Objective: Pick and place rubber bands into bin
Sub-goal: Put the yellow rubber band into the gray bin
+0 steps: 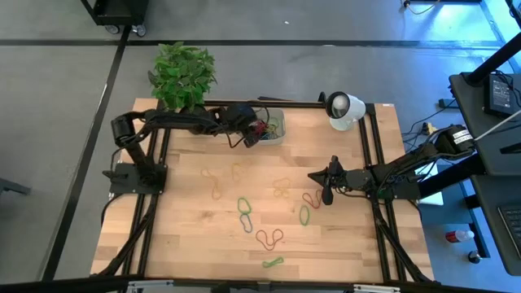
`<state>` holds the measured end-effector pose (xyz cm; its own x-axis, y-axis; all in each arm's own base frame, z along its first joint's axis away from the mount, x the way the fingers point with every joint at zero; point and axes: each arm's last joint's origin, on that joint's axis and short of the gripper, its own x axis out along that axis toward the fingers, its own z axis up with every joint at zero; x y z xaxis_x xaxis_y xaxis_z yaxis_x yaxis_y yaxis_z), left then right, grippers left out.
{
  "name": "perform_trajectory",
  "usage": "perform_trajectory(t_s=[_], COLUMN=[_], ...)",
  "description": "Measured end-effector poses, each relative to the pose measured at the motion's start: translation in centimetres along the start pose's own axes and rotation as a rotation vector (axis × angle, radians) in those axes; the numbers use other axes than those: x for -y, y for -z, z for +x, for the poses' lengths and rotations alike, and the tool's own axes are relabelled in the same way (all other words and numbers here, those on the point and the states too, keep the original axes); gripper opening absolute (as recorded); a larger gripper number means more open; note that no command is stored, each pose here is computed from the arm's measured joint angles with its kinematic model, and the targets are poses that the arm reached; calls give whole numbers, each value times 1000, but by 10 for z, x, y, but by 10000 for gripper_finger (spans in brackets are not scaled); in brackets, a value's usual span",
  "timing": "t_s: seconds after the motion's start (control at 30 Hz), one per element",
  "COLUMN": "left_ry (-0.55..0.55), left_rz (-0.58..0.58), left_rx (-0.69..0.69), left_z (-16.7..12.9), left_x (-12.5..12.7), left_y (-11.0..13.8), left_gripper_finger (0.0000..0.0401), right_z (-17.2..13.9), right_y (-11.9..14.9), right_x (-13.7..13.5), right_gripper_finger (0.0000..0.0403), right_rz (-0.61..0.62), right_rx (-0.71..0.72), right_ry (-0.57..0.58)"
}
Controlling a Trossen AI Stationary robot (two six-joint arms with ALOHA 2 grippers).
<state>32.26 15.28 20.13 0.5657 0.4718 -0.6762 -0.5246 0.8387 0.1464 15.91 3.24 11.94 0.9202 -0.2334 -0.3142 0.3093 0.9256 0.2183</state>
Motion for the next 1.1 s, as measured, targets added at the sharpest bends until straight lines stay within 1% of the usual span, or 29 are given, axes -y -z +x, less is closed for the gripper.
perform_trajectory(t_s=[0.1, 0.23, 0.37, 0.47, 0.57, 0.73, 0.83, 0.97, 1.03, 1.1], left_ry=[-9, 21, 75, 92, 92, 96, 141, 201, 197, 169], left_rz=[-60, -75, -96, -109, -108, -106, -100, -63, -21, 23], left_rx=[-17, -72, -60, -52, -38, 56, 104, 133, 163, 202], left_z=[-21, -56, -85, -102, -117, -136, -147, -160, -164, -165], left_x=[0, 10, 26, 37, 48, 67, 76, 84, 86, 87], left_y=[-3, 0, 15, 35, 61, 107, 129, 151, 159, 165], left_gripper_finger=[132, 118, 95, 77, 55, 10, 4, 1, 2, 2], right_z=[0, 0, 0, 0, 1, 8, 14, 24, 28, 35], right_y=[0, 0, 0, -2, -5, -23, -37, -55, -63, -71], right_x=[0, 0, 0, -1, -3, -15, -25, -39, -45, -53], right_gripper_finger=[7, 8, 8, 8, 8, 4, 4, 4, 2, 2], right_rz=[0, -3, -3, 3, 9, -83, -130, -188, -205, -213], right_rx=[0, 0, 3, 14, 29, 62, 52, -67, -143, -197], right_ry=[0, 0, -2, -7, -13, -25, -20, 20, 48, 68])
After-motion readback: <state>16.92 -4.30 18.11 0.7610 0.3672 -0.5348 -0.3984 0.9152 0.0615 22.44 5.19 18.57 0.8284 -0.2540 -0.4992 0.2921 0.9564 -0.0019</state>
